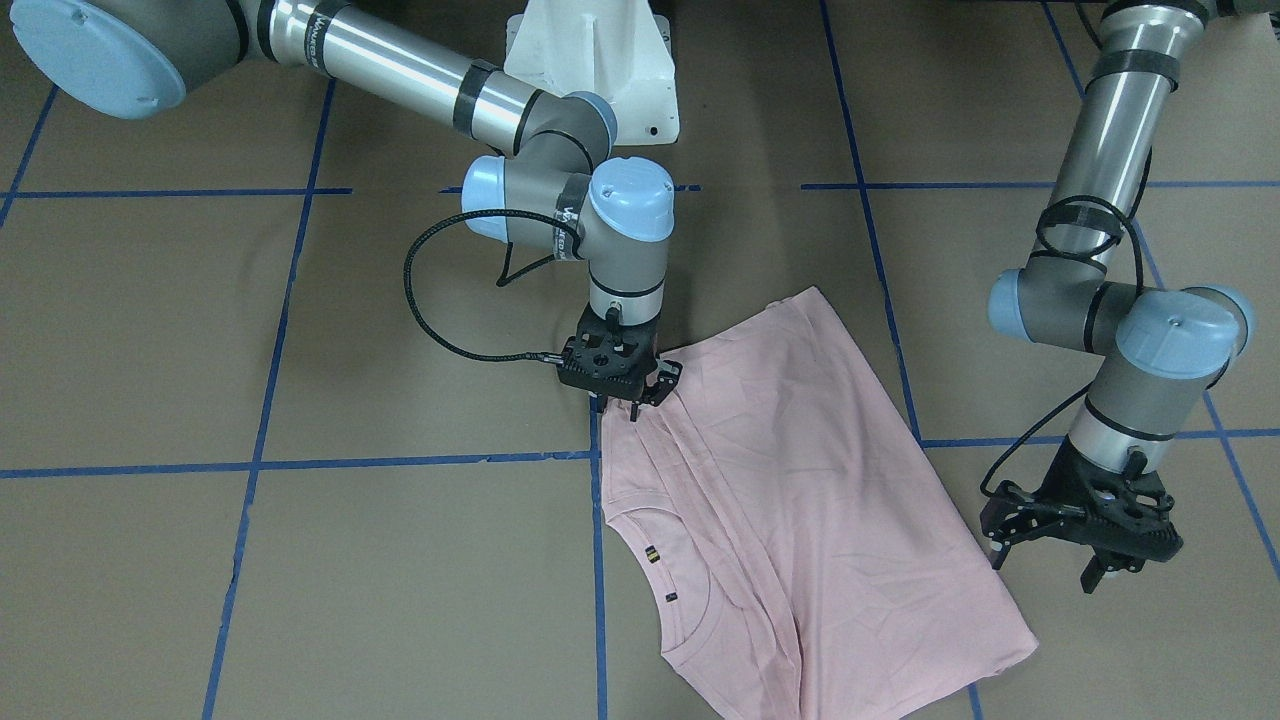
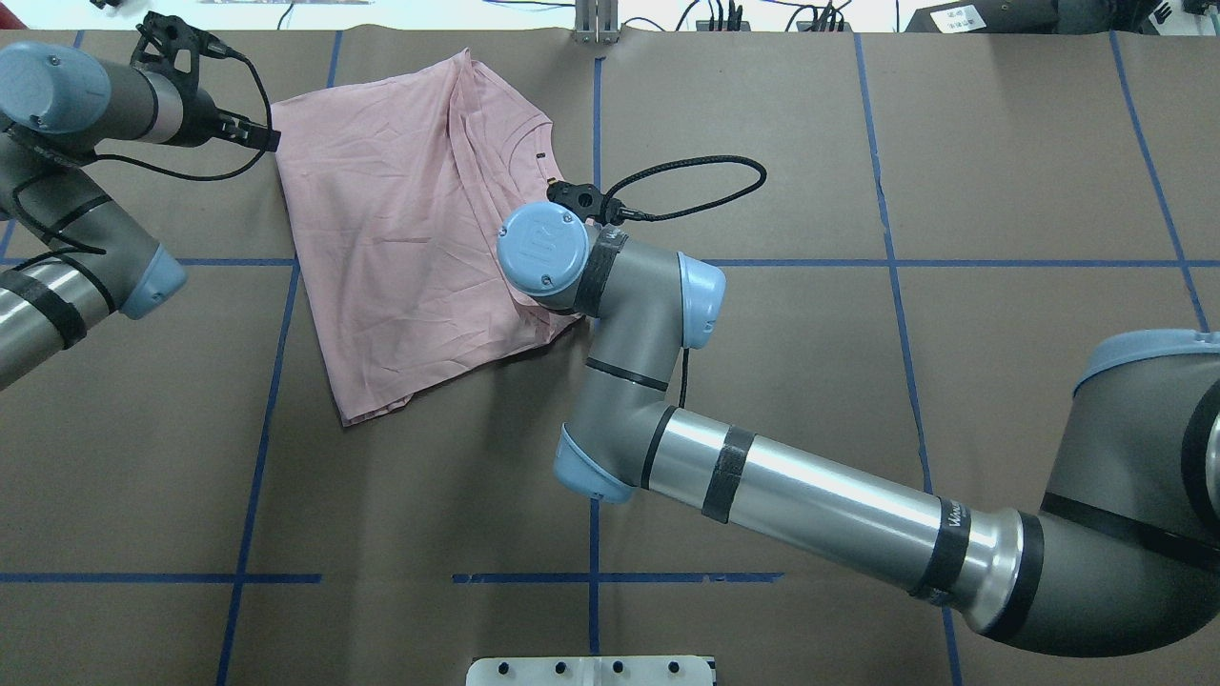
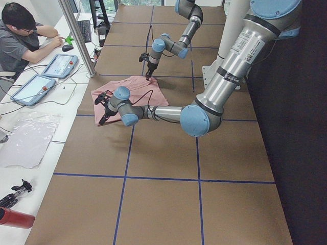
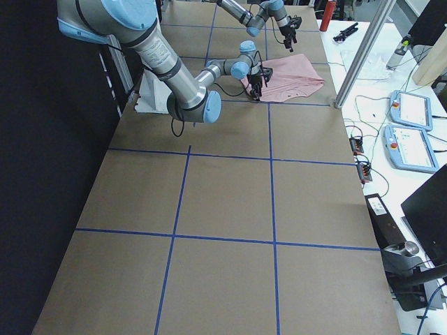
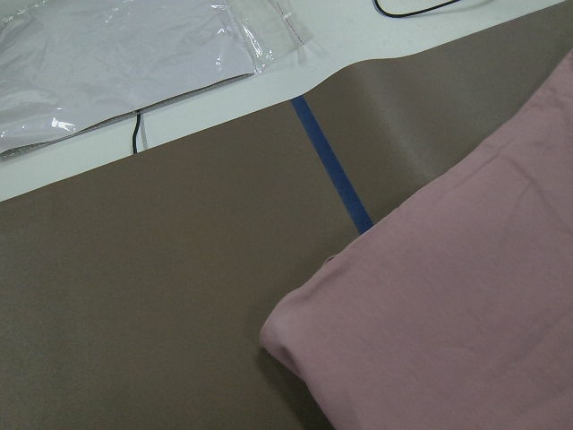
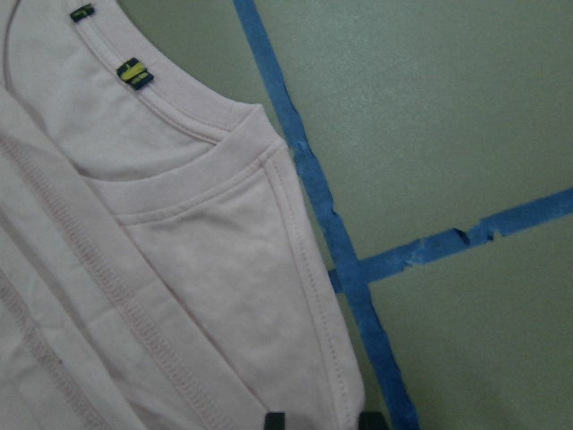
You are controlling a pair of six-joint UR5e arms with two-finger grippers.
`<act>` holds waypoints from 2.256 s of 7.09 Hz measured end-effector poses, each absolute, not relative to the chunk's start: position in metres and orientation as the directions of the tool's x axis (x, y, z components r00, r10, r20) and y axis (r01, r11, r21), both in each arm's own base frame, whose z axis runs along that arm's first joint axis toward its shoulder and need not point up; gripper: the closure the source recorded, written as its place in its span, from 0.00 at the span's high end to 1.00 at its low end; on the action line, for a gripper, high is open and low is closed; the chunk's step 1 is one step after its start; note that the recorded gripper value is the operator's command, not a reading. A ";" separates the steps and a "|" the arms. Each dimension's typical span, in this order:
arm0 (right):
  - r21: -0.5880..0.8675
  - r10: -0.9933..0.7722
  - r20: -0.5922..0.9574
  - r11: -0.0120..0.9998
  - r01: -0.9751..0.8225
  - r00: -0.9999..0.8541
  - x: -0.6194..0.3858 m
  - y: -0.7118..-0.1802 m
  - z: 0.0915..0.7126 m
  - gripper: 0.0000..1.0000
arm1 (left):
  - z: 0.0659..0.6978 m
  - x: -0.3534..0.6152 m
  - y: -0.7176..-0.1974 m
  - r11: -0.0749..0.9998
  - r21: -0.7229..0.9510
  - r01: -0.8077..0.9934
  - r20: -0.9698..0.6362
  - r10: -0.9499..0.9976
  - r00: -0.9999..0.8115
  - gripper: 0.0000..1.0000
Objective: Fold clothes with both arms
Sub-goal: 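Move the right gripper to the shirt's side edge nearest it, then drag the shirt edge with the right gripper toward the robot, squaring it, then lower the left gripper to the shirt edge nearest the robot beside the right gripper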
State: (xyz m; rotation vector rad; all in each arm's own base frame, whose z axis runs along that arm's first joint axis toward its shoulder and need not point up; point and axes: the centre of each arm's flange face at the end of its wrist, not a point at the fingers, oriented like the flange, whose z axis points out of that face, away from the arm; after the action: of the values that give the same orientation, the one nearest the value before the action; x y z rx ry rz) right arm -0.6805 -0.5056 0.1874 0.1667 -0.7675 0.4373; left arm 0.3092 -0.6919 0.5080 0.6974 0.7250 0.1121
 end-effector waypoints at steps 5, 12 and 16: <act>-0.009 0.307 0.722 0.900 -0.436 0.619 -0.666 -0.503 0.186 0.00 | 0.508 0.308 -0.690 0.771 0.621 0.139 -0.573 0.326 0.752 1.00; 0.140 0.147 0.806 0.895 -0.425 0.574 -0.566 -0.271 0.283 0.00 | 0.484 0.316 -0.685 0.762 0.626 0.163 -0.597 0.334 0.730 1.00; 0.141 0.118 0.838 0.897 -0.419 0.533 -0.567 -0.223 0.265 0.00 | 0.408 0.353 -0.612 0.872 0.410 0.267 -0.815 0.219 0.536 1.00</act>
State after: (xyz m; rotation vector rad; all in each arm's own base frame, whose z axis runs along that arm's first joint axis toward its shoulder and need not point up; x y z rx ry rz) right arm -0.5667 -0.2226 0.2653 0.3461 -0.9605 0.3277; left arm 0.3526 -0.6121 0.4084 0.5335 1.0178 -0.0301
